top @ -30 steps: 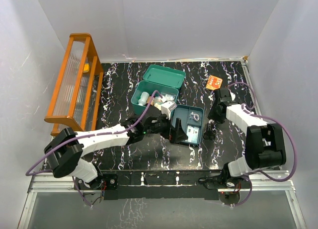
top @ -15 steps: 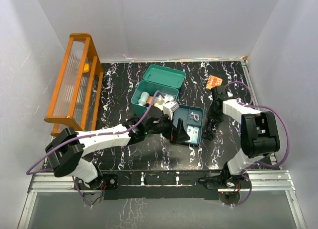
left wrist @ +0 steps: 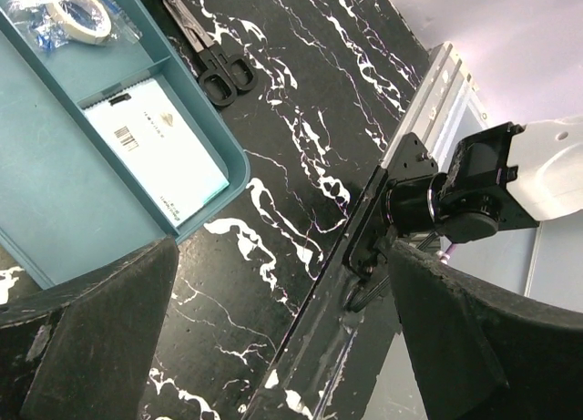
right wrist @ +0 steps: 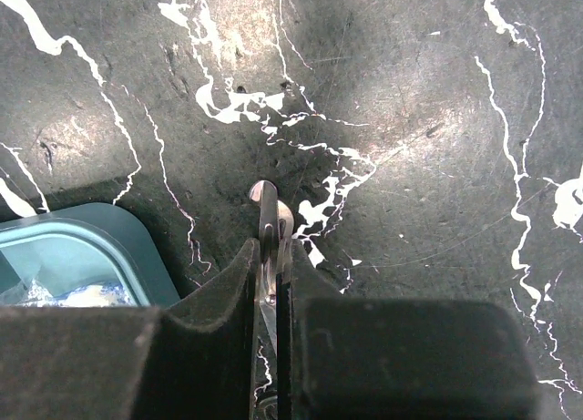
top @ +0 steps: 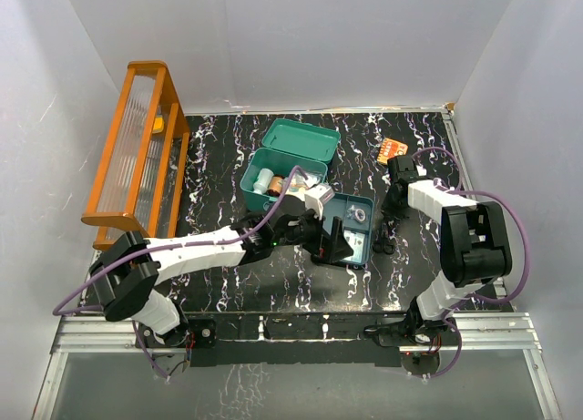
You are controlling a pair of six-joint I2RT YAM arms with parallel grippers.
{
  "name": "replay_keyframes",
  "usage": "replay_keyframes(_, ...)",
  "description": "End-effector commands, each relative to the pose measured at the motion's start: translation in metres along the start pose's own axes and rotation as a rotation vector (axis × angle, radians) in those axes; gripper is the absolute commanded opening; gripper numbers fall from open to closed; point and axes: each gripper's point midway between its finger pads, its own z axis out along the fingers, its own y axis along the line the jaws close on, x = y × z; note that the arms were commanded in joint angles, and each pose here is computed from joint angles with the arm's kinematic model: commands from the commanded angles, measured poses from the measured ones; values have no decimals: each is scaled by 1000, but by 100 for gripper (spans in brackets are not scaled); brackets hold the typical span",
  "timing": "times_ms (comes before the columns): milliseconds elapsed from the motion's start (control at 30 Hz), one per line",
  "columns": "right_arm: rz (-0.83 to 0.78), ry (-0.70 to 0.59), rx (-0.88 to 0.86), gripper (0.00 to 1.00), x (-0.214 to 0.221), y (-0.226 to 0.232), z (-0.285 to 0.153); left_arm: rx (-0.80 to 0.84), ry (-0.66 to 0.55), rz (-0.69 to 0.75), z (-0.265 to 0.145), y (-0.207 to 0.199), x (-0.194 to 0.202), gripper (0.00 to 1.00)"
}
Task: Organize the medicine kit
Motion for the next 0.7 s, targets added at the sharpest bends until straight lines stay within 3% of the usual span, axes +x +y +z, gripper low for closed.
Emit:
replay_keyframes(0,6,-17,-42,0,-2,5,-8,-10,-34,21,7,-8,-17,99)
replay_keyframes(333,4,-36,-167,0,1,11,-37,-62,-5,-8,26,2,-14,99)
replay_keyframes(467,-16,-18,-127,2,8,0,-40,-66,-2,-15,28,3,-13,99)
replay_keyframes(533,-25,-7,-114,23,14,-5,-42,-62,-10,-13,27,2,-15,99)
replay_keyframes(667,-34,14,-87,38,32,-10,-45,-55,-30,-5,22,0,-18,99)
